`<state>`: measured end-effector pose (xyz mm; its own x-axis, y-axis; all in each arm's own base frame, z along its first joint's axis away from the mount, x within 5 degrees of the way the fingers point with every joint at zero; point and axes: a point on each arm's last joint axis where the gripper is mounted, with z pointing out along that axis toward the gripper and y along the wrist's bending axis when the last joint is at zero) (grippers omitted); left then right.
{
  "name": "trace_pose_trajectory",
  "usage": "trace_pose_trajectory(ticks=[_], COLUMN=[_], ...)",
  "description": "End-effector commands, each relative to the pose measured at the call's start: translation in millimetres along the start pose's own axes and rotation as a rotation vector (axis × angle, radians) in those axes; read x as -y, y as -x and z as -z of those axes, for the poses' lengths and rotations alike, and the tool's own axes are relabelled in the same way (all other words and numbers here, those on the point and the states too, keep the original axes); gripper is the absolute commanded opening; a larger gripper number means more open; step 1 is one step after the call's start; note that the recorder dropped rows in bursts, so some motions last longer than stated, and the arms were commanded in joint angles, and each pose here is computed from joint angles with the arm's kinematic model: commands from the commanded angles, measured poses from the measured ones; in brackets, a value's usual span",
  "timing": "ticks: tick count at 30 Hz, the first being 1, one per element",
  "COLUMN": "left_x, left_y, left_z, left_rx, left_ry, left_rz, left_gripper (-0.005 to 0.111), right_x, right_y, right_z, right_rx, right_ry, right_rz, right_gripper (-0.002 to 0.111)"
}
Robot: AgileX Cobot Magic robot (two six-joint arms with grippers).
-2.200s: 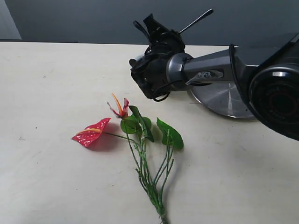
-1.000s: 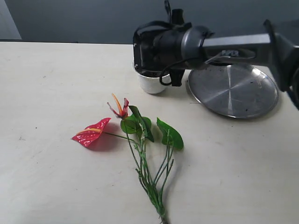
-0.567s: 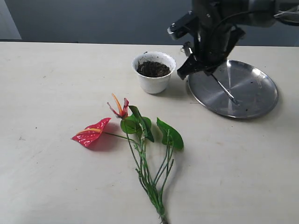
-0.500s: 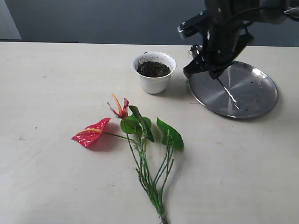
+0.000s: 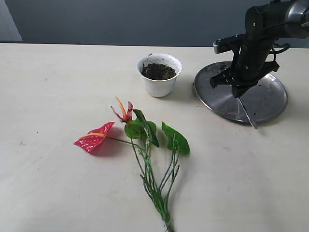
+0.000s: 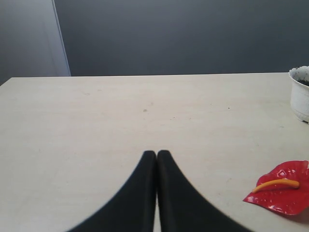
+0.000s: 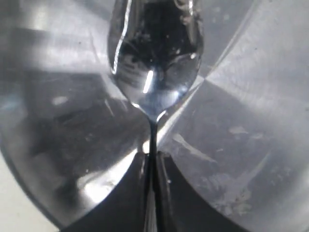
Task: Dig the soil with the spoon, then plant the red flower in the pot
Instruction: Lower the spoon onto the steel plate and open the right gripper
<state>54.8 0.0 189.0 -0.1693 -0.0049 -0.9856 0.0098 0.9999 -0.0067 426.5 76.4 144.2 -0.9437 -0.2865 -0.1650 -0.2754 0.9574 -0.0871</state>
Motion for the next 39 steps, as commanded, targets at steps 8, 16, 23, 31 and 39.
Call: trace_pose_trajectory(ticks=[8,16,23,31,39], left_x=[0.2,0.2,0.2,0.2,0.2], left_y=[1.3,1.3,1.3,1.3,1.3], left_z=[-0.2,-0.2,-0.2,-0.2,-0.2], left_rx=[0.005,0.005,0.005,0.005,0.005], left_ry=[-0.004,-0.004,-0.004,-0.004,-0.004], left_rz=[-0.008,-0.008,-0.008,-0.008,-0.008], left_gripper=[0.002,0.002,0.002,0.002,0.002], right_x=[31.6,30.4,30.1,23.4,-6.1], right_y=[12.8,11.6,10.1,5.7,1.7], right_z=[-9.3,-24.3,-27.2,-18.0,16.7], right_rx=[0.166,0.145,0.126,0.081,0.07], right_ry=[-0.063,-0.058,-0.056,0.025,0.359], right_rz=[-0.015,-0.012,-0.012,-0.073,0.026], right_gripper=[-0.001,0.017,0.021,0.021,0.021])
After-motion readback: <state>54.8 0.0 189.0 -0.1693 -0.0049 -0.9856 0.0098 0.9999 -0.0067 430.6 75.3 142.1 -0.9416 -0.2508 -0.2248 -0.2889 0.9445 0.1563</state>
